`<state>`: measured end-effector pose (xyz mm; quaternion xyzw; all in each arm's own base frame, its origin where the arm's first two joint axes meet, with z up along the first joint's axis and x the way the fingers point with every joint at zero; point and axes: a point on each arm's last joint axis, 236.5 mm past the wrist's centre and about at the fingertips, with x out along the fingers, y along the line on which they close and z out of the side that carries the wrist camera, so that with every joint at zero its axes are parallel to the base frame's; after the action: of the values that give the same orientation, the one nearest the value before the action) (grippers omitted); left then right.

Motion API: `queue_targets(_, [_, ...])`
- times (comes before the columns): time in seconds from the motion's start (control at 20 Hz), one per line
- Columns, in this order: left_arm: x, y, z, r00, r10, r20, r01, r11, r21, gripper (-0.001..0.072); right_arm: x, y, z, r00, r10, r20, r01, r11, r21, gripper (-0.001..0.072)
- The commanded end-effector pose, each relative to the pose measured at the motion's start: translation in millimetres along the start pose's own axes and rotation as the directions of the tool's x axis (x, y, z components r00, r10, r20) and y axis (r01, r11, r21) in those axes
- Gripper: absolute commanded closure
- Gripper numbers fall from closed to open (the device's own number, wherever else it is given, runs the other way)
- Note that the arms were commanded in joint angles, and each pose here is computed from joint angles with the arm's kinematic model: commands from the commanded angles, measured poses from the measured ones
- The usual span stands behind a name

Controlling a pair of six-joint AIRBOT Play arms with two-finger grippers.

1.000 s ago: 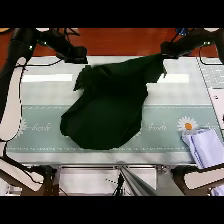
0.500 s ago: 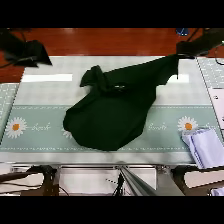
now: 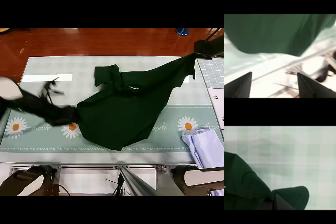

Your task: Fold the shirts.

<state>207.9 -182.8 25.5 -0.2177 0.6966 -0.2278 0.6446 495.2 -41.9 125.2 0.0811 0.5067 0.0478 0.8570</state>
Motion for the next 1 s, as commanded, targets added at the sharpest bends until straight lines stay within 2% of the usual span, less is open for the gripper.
queue_targets(0.0, [61.3, 9.0, -37.1, 0.995, -0.094, -0.030, 0.089, 0.988, -0.127, 0.0050, -0.4, 4.2, 5.9, 0.999, 0.031, 0.025, -0.031, 0.999, 0.015, 0.0693])
queue_targets(0.3, [83.5, 29.6, -25.6, 0.998, -0.055, 0.033, 0.059, 0.983, -0.172, 0.0049, -0.6, 4.5, 11.6, 0.998, 0.032, 0.049, -0.033, 0.999, 0.015, 0.0693])
queue_targets(0.55, [108.2, 52.8, -20.7, 1.000, -0.013, -0.014, 0.010, 0.972, -0.236, 0.0035, -0.5, 5.3, 10.4, 0.998, 0.035, 0.045, -0.036, 0.999, 0.016, 0.0693])
queue_targets(0.75, [116.9, 42.0, 9.6, 0.992, -0.085, 0.090, 0.106, 0.956, -0.274, 0.0035, -0.5, 5.4, 10.2, 0.998, 0.036, 0.043, -0.036, 0.999, 0.016, 0.0693])
queue_targets(0.85, [124.5, 47.4, 19.8, 0.990, -0.079, 0.117, 0.112, 0.941, -0.320, 0.0044, -0.5, 5.5, 9.6, 0.999, 0.036, 0.041, -0.037, 0.999, 0.016, 0.0693])
queue_targets(0.9, [129.6, 49.9, 20.8, 0.991, -0.078, 0.113, 0.112, 0.933, -0.343, 0.0086, -0.5, 5.6, 8.8, 0.999, 0.036, 0.038, -0.037, 0.999, 0.016, 0.0693])
queue_targets(0.95, [133.9, 53.1, 21.6, 0.992, -0.073, 0.106, 0.107, 0.927, -0.360, 0.0259, -0.5, 5.7, 7.9, 0.999, 0.037, 0.034, -0.038, 0.999, 0.016, 0.0693])
